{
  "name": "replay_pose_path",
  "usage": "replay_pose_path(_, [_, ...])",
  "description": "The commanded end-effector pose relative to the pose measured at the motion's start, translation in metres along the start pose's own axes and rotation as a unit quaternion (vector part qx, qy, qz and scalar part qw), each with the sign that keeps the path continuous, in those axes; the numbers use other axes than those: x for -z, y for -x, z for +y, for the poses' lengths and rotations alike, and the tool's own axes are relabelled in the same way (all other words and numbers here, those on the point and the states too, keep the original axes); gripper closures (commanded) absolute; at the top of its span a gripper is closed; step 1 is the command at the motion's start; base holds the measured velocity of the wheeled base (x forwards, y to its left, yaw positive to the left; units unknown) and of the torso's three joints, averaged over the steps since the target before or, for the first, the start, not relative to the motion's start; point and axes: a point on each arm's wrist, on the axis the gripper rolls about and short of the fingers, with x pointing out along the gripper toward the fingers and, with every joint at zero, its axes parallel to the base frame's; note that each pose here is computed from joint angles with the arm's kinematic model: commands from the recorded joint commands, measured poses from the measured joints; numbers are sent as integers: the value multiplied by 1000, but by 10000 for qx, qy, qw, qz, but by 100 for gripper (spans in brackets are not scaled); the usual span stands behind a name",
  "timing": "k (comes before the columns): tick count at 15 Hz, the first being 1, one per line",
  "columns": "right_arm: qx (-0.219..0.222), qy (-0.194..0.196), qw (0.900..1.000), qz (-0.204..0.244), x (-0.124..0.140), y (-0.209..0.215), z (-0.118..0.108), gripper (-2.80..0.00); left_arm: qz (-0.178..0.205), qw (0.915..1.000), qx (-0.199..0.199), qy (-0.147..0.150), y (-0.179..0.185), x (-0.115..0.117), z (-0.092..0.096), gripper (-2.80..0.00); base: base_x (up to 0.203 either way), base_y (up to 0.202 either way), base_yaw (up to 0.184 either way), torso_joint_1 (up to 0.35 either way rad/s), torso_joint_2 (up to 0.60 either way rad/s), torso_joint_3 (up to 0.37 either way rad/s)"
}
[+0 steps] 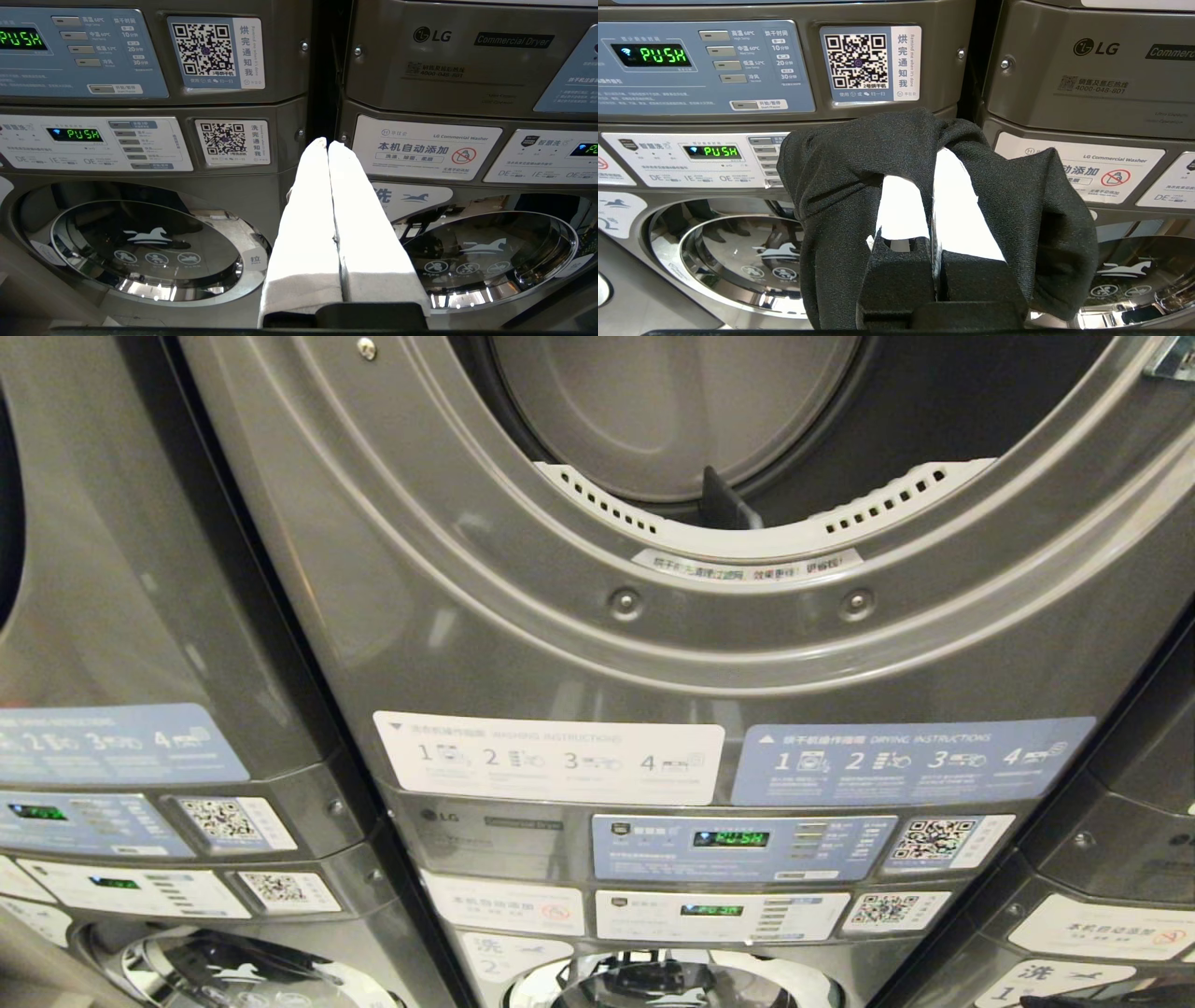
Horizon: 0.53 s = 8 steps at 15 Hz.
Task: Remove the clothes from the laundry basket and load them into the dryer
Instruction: Put the clothes in the dryer
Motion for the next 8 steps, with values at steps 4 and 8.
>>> replay_pose_path(4, [1,-9,10000,-7,0,0,0,0,-6,10000,-1,-2,0,0,0,0,0,0,0,62,-119,-58])
replay_pose_path(8, [1,-9,10000,-7,0,0,0,0,-6,10000,-1,-1,0,0,0,0,0,0,0,60,-107,-63])
